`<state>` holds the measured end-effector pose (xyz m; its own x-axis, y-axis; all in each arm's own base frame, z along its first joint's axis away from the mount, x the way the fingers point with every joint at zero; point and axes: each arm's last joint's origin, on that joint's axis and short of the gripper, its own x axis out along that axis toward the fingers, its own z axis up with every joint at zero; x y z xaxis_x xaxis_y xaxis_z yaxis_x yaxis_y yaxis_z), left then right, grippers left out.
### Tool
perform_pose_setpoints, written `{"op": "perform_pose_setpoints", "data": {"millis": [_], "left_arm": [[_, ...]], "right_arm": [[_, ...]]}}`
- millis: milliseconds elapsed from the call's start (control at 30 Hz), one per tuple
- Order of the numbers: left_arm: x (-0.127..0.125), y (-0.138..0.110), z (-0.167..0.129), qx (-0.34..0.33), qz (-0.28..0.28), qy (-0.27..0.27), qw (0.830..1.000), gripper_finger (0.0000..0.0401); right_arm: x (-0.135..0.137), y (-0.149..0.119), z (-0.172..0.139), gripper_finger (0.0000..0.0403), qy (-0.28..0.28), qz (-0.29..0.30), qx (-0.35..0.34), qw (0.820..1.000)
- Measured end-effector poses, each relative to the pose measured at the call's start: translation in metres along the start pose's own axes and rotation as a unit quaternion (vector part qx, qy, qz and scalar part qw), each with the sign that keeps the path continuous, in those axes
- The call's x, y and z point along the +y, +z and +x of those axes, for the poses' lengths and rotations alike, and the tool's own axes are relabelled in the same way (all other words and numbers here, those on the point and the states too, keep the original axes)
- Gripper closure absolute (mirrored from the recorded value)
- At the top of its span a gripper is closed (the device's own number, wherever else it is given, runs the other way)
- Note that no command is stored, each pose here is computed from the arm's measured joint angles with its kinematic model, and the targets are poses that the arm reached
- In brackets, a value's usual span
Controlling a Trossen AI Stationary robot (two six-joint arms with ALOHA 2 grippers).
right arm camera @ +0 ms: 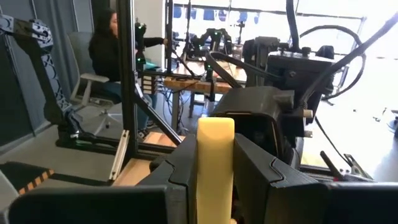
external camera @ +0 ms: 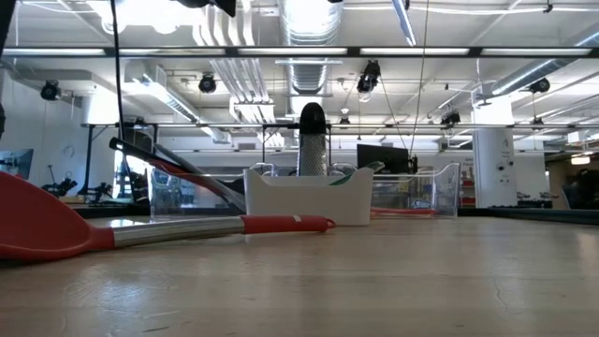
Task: Pick & Place Kitchen Items
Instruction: Put the yellow table knife into the white bin
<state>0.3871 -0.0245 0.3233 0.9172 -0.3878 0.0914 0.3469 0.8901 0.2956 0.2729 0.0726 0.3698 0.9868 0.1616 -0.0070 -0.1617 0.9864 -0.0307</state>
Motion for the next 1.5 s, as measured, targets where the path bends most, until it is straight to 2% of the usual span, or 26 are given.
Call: {"op": "perform_pose_setpoints", "data": {"millis": [133,333,500,633,767,1000,1300,1500], "left_arm": [[0.0,0.003,-0.004,0.02,-0.012,0.004,1.0,0.0352],[0.0,0.006,-0.016,0.093,-0.004,0.02,0.995,0.0353],[0.005,0.0,-0.033,0.191,0.013,0.039,0.981,0.0353],[0.025,-0.016,-0.048,0.266,0.014,0.069,0.961,0.0353],[0.051,-0.032,-0.063,0.299,0.007,0.101,0.949,0.0353],[0.088,-0.051,-0.08,0.316,-0.029,0.107,0.942,0.0353],[0.098,-0.093,-0.067,0.378,-0.043,0.079,0.921,0.0353],[0.101,-0.121,-0.072,0.427,-0.042,0.058,0.901,0.0353]], "right_arm": [[-0.001,0.003,-0.006,0.0334,0.001,0.01,-0.001,1.0],[-0.001,0.017,-0.031,0.0242,0.012,0.028,-0.005,1.0],[-0.004,0.016,-0.053,0.0208,0.006,0.065,0.049,0.997],[-0.004,0.01,-0.063,0.0208,0.002,0.081,0.092,0.992],[-0.005,-0.007,-0.061,0.0217,-0.027,0.072,0.143,0.987],[-0.006,-0.025,-0.063,0.0237,-0.046,0.06,0.181,0.981],[-0.008,-0.033,-0.066,0.0256,-0.07,0.043,0.184,0.98],[-0.008,-0.038,-0.071,0.0267,-0.071,0.046,0.188,0.979]]}}
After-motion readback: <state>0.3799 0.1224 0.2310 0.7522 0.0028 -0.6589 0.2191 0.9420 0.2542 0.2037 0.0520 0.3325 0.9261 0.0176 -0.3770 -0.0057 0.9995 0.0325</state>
